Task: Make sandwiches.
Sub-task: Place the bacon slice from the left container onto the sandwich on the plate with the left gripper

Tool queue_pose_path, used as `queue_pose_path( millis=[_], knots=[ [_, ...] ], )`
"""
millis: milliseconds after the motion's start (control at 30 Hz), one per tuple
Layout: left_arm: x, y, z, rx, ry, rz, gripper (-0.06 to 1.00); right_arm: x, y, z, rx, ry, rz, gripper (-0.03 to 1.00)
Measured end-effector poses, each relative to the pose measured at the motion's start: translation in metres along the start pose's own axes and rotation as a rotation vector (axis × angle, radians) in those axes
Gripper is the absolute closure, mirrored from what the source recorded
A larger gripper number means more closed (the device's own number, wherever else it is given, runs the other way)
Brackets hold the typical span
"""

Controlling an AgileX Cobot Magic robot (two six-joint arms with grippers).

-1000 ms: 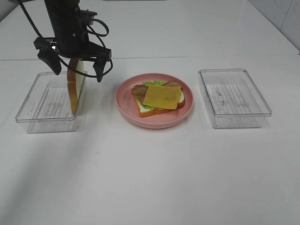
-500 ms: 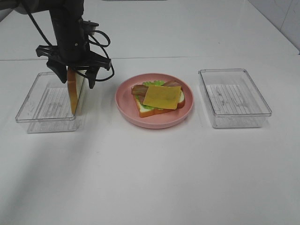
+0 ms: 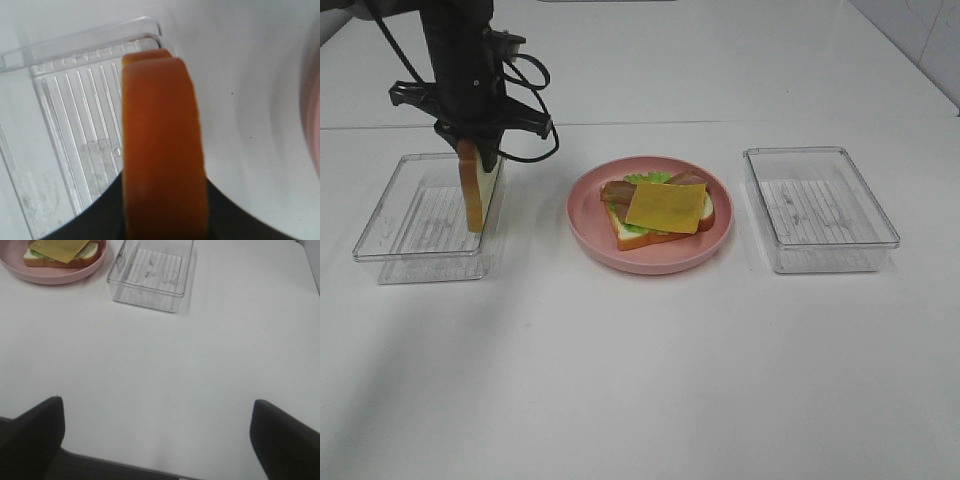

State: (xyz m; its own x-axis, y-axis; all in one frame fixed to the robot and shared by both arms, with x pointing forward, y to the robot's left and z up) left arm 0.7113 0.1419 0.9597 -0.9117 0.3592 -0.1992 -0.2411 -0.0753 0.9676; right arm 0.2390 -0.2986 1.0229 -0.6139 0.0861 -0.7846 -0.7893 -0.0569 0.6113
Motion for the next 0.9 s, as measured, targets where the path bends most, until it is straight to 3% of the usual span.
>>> queue_pose_path(
  millis=[200,333,567,667,700,733,767,833,867,900],
  knots=[
    [-0.004,0.032,0.005,0.0,0.009,-0.071,0.75,0.0,0.0,0.0,0.0,0.0,0.0,-0.01],
    [-0.003,0.091,0.014,-0.002,0.028,-0.2,0.75,0.0,0.0,0.0,0.0,0.0,0.0,-0.01],
    [0.002,0.127,0.017,0.026,0.032,-0.271,0.75,0.0,0.0,0.0,0.0,0.0,0.0,-0.01],
    [0.004,0.137,0.012,0.084,-0.002,-0.291,0.75,0.0,0.0,0.0,0.0,0.0,0.0,-0.01],
    [0.003,0.139,0.004,0.151,-0.03,-0.299,0.75,0.0,0.0,0.0,0.0,0.0,0.0,-0.01],
    [0.003,0.139,0.004,0.151,-0.03,-0.299,0.75,0.0,0.0,0.0,0.0,0.0,0.0,-0.01],
    [0.002,0.14,-0.003,0.22,-0.04,-0.32,0.75,0.0,0.0,0.0,0.0,0.0,0.0,0.0],
    [0.0,0.141,-0.006,0.259,-0.044,-0.335,0.75,0.0,0.0,0.0,0.0,0.0,0.0,0.0],
    [-0.003,0.143,-0.013,0.328,-0.047,-0.37,0.75,0.0,0.0,0.0,0.0,0.0,0.0,0.0],
    [-0.003,0.143,-0.013,0.328,-0.047,-0.37,0.75,0.0,0.0,0.0,0.0,0.0,0.0,0.0]
  ],
)
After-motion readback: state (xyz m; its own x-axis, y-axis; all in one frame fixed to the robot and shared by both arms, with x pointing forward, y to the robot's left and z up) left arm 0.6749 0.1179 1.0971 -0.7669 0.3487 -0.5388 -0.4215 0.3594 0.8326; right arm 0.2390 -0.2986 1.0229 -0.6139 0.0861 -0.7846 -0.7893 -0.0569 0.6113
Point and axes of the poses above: a point on each arm's last joint axis where the gripper is mounted, y pointing back along that axis away from the gripper, z along the wrist's bending axis when the last joint is at zero, x = y × z, the point moved 1 cm from there along -y, pointing out along that axis toward the gripper, and after that the axes turned 12 degrees about -y, right-handed, at the moved point
